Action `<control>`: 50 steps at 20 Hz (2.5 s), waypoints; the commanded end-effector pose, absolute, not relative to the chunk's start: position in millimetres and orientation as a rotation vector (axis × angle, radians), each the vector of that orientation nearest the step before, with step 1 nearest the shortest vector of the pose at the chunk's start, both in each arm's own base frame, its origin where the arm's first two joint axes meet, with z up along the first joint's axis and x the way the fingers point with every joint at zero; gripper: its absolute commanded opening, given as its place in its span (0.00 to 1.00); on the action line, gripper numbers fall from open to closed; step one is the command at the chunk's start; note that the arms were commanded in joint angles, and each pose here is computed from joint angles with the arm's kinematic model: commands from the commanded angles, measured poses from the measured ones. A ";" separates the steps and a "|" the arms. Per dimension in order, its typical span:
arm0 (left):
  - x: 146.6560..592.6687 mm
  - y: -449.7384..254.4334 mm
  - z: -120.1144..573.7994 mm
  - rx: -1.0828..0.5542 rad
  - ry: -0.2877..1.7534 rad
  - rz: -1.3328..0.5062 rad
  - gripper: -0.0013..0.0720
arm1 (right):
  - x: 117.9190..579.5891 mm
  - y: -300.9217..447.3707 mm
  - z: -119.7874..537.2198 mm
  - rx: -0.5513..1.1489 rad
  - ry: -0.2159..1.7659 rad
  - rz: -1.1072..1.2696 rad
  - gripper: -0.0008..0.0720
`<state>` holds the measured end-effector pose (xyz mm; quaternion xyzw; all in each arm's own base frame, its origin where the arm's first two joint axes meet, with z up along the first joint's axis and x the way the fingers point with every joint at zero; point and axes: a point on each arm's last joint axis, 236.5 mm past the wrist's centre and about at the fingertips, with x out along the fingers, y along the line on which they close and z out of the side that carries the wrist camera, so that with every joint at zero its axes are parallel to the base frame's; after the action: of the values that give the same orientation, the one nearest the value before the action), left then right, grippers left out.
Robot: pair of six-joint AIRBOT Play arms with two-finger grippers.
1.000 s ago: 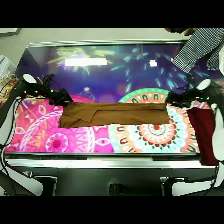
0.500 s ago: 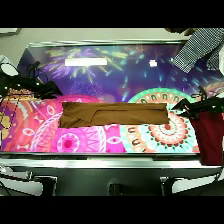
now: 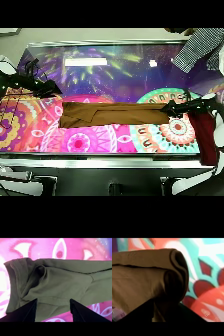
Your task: Fold the clothes and pants, and hang the long-sleeved shirts on hangers.
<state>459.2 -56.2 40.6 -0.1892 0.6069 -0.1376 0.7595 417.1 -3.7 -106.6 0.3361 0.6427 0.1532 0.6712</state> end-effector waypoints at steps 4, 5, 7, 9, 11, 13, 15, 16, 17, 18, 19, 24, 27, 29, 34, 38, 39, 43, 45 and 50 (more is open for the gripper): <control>460.9 -81.7 37.2 -0.443 1.332 -0.353 0.04 | 421.3 6.6 -79.9 0.687 1.435 0.314 0.06; 461.5 -96.8 32.1 -0.451 1.342 -0.380 0.04 | 420.4 -1.8 -66.8 0.651 1.431 0.276 0.06; 466.3 -140.1 16.4 -0.500 1.352 -0.414 0.04 | 416.4 -18.8 -31.2 0.574 1.413 0.202 0.06; 468.4 -196.4 1.6 -0.575 1.354 -0.463 0.04 | 411.9 -39.0 2.2 0.497 1.389 0.111 0.06; 461.4 -265.8 -10.0 -0.624 1.359 -0.557 0.04 | 407.4 -53.2 39.7 0.433 1.346 0.051 0.06; 447.0 -337.1 -19.3 -0.686 1.358 -0.636 0.04 | 401.5 -57.7 74.5 0.399 1.296 0.023 0.06; 428.1 -400.7 -21.9 -0.790 1.362 -0.697 0.04 | 396.1 -58.6 101.4 0.386 1.248 0.003 0.06; 417.8 -427.8 -21.2 -0.846 1.368 -0.720 0.04 | 393.2 -57.5 112.0 0.386 1.229 -0.001 0.06; 407.3 -452.6 -22.6 -0.886 1.369 -0.732 0.04 | 390.4 -56.5 122.4 0.387 1.205 -0.007 0.06; 398.6 -471.7 -25.1 -0.913 1.366 -0.735 0.04 | 387.4 -55.5 130.6 0.382 1.186 -0.008 0.06; 390.1 -489.0 -28.5 -0.932 1.360 -0.733 0.04 | 384.1 -54.6 138.4 0.375 1.169 -0.009 0.06; 371.3 -534.9 -55.6 -1.023 1.366 -0.633 0.04 | 374.0 -51.0 159.8 0.362 1.122 -0.010 0.06; 365.1 -557.0 -67.2 -1.071 1.393 -0.602 0.04 | 366.8 -48.1 164.0 0.363 1.128 -0.007 0.06; 365.0 -570.8 -70.6 -1.101 1.388 -0.591 0.04 | 361.9 -42.4 164.7 0.373 1.145 0.012 0.06; 355.6 -586.0 -82.0 -1.162 1.440 -0.540 0.03 | 356.5 -40.3 162.9 0.374 1.169 0.019 0.06; 359.7 -563.7 -59.0 -1.053 1.472 -0.609 0.03 | 366.9 -43.3 167.0 0.373 1.121 0.011 0.06; 365.1 -549.2 -46.1 -0.989 1.466 -0.635 0.03 | 370.2 -40.1 169.3 0.381 1.106 0.023 0.05; 403.2 -429.6 5.3 -0.612 1.408 -0.564 0.03 | 384.0 -1.8 186.8 0.532 1.048 0.124 0.05; 417.8 -338.8 33.7 -0.421 1.385 -0.433 0.03 | 392.2 27.0 188.8 0.525 1.040 0.160 0.05; 415.6 -157.8 126.1 -0.210 1.263 -0.155 0.04 | 414.8 128.4 160.4 0.473 1.087 0.233 0.05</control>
<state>429.3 -268.3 88.0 -0.1705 0.5948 -0.1694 0.7671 401.6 75.9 171.8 0.2225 0.5114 0.0969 0.8244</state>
